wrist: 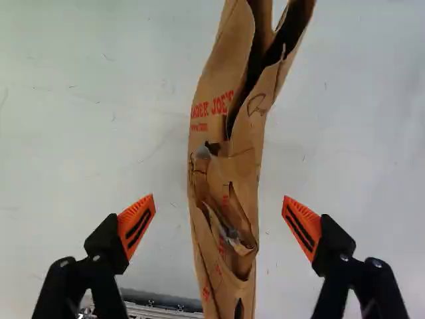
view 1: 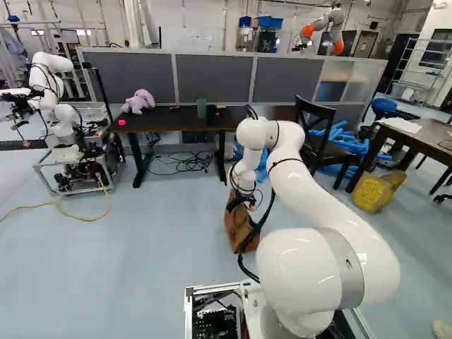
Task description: Pick up the bag on the ground and place it on the table
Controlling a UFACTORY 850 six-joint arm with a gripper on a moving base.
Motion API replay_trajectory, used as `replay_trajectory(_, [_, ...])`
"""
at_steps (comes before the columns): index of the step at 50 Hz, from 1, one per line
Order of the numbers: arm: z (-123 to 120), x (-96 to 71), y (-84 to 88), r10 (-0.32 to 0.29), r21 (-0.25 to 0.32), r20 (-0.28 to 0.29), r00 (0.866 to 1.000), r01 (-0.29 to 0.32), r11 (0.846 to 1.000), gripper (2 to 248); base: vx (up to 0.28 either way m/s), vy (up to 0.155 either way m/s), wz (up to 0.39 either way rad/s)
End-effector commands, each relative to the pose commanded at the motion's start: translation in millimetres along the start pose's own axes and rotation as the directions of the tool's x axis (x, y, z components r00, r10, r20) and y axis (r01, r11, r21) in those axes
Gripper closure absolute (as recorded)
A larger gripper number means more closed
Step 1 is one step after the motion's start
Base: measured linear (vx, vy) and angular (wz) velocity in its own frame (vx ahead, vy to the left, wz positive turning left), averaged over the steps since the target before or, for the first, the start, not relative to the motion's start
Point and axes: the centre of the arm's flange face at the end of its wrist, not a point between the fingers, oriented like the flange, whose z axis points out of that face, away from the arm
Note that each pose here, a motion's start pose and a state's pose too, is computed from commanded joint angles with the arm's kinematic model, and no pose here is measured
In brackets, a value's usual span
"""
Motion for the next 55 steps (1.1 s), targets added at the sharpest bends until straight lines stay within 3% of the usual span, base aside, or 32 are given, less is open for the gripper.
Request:
replay_trajectory(27, [34.7, -5.6, 0.8, 0.004, 0.001, 0.006, 1.000, -0.004, 1.000, 6, 0.000, 0.000, 0.000])
replay_trajectory(28, [34.9, -5.7, 0.8, 0.004, 0.001, 0.006, 1.000, -0.004, 1.000, 41, 0.000, 0.000, 0.000])
replay_trajectory(32, [35.5, -5.7, 0.8, 0.004, 0.001, 0.006, 1.000, -0.004, 1.000, 41, 0.000, 0.000, 0.000])
replay_trajectory(33, [35.6, -5.8, 0.7, 0.004, 0.001, 0.006, 1.000, -0.004, 1.000, 79, 0.000, 0.000, 0.000])
replay_trajectory(37, [35.7, -5.8, 0.7, 0.004, 0.001, 0.006, 1.000, -0.004, 1.000, 79, 0.000, 0.000, 0.000])
replay_trajectory(38, [35.7, -5.8, 0.7, 0.004, 0.001, 0.006, 1.000, -0.004, 1.000, 117, 0.000, 0.000, 0.000])
replay_trajectory(42, [35.7, -5.8, 0.7, 0.004, 0.001, 0.006, 1.000, -0.004, 1.000, 117, 0.000, 0.000, 0.000])
replay_trajectory(43, [35.7, -5.8, 0.7, 0.004, 0.001, 0.006, 1.000, -0.004, 1.000, 155, 0.000, 0.000, 0.000])
replay_trajectory(48, [35.7, -5.8, 0.7, 0.004, 0.001, 0.006, 1.000, -0.004, 1.000, 155, 0.000, 0.000, 0.000])
replay_trajectory(49, [35.7, -5.8, 0.7, 0.004, 0.001, 0.006, 1.000, -0.004, 1.000, 193, 0.000, 0.000, 0.000])
replay_trajectory(53, [35.7, -5.8, 0.7, 0.004, 0.001, 0.006, 1.000, -0.004, 1.000, 193, 0.000, 0.000, 0.000])
replay_trajectory(54, [35.7, -5.8, 0.7, 0.004, 0.001, 0.006, 1.000, -0.004, 1.000, 226, 0.000, 0.000, 0.000])
replay_trajectory(55, [35.7, -5.8, 0.7, 0.004, 0.001, 0.006, 1.000, -0.004, 1.000, 226, 0.000, 0.000, 0.000])
